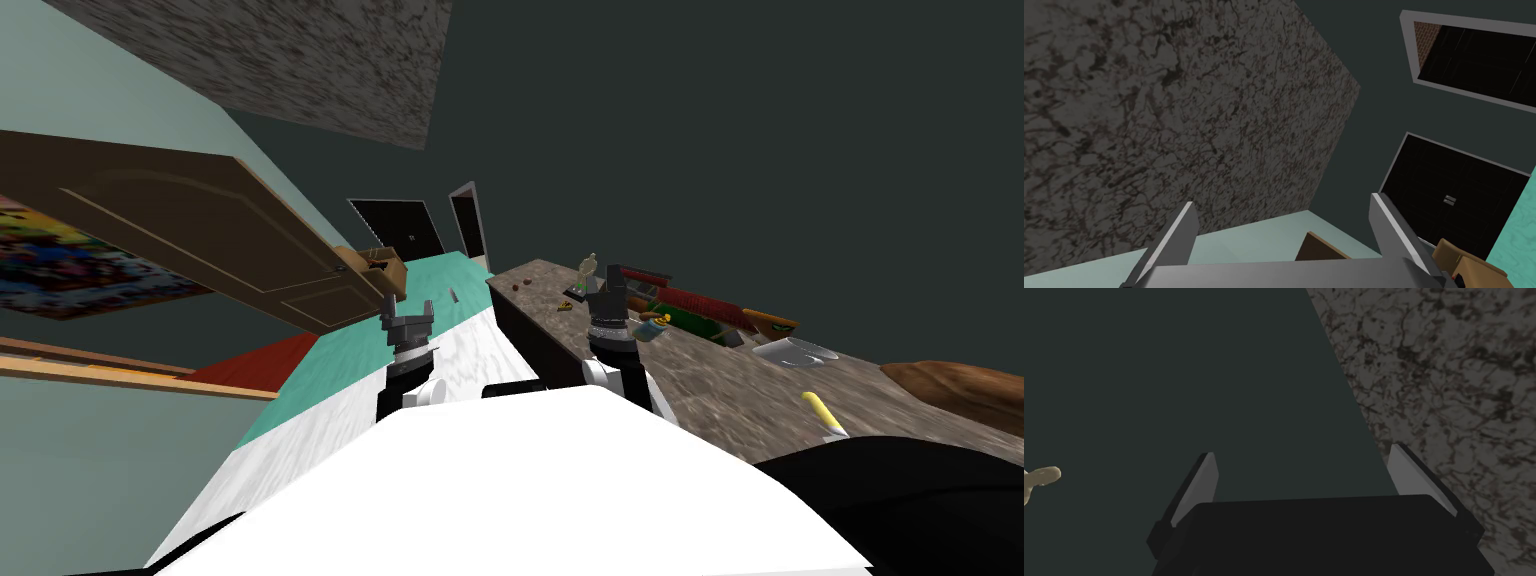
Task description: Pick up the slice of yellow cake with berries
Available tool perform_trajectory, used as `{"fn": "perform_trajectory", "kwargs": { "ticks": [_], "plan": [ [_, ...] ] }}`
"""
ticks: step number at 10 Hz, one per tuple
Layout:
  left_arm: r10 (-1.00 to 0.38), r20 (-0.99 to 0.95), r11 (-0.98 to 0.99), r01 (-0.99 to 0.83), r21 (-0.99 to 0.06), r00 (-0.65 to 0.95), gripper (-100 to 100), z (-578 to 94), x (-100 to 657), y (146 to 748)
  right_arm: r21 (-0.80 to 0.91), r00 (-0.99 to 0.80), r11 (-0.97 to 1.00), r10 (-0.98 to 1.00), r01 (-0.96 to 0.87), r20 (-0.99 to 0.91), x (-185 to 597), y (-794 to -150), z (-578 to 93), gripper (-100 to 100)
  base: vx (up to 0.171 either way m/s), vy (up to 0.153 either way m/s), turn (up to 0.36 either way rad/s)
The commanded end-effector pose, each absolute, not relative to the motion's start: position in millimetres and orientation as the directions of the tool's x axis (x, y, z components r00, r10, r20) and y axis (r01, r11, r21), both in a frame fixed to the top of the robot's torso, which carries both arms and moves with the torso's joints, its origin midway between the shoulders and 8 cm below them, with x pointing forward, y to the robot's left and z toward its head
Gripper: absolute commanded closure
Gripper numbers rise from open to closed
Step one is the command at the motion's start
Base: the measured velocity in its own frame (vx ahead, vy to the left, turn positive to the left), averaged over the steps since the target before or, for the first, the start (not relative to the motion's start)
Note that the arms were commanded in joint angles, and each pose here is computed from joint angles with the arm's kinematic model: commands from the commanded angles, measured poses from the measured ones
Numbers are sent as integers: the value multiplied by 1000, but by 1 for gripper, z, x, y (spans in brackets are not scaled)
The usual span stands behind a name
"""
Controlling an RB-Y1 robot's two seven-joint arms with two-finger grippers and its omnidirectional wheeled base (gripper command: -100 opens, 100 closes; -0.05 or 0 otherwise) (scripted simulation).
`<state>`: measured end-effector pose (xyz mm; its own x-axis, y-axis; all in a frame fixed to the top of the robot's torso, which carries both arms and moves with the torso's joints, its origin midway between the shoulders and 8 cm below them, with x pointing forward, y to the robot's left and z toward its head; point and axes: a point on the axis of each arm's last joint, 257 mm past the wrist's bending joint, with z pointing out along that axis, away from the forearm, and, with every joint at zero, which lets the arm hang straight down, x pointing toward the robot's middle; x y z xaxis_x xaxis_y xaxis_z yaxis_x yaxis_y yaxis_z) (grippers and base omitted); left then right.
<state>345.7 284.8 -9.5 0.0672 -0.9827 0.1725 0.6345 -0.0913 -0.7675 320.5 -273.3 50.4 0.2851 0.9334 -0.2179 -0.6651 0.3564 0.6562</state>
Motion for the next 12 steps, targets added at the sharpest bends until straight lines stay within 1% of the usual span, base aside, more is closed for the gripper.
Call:
{"fn": "perform_trajectory", "kwargs": {
  "ticks": [1,8,12],
  "plan": [
    [-983,172,-91,634,-768,67,0,-9,346,285,652,267,352,936,-672,-230,324,-272,52,-100,-15,17,-22],
    [-983,173,-91,634,-768,67,0,-9,346,285,666,152,246,968,-704,-198,357,-281,71,-100,-21,28,-47],
    [-983,173,-91,634,-768,67,0,-9,346,285,703,69,136,990,-699,-123,388,-295,82,-100,-5,23,-55]
  ]
}}
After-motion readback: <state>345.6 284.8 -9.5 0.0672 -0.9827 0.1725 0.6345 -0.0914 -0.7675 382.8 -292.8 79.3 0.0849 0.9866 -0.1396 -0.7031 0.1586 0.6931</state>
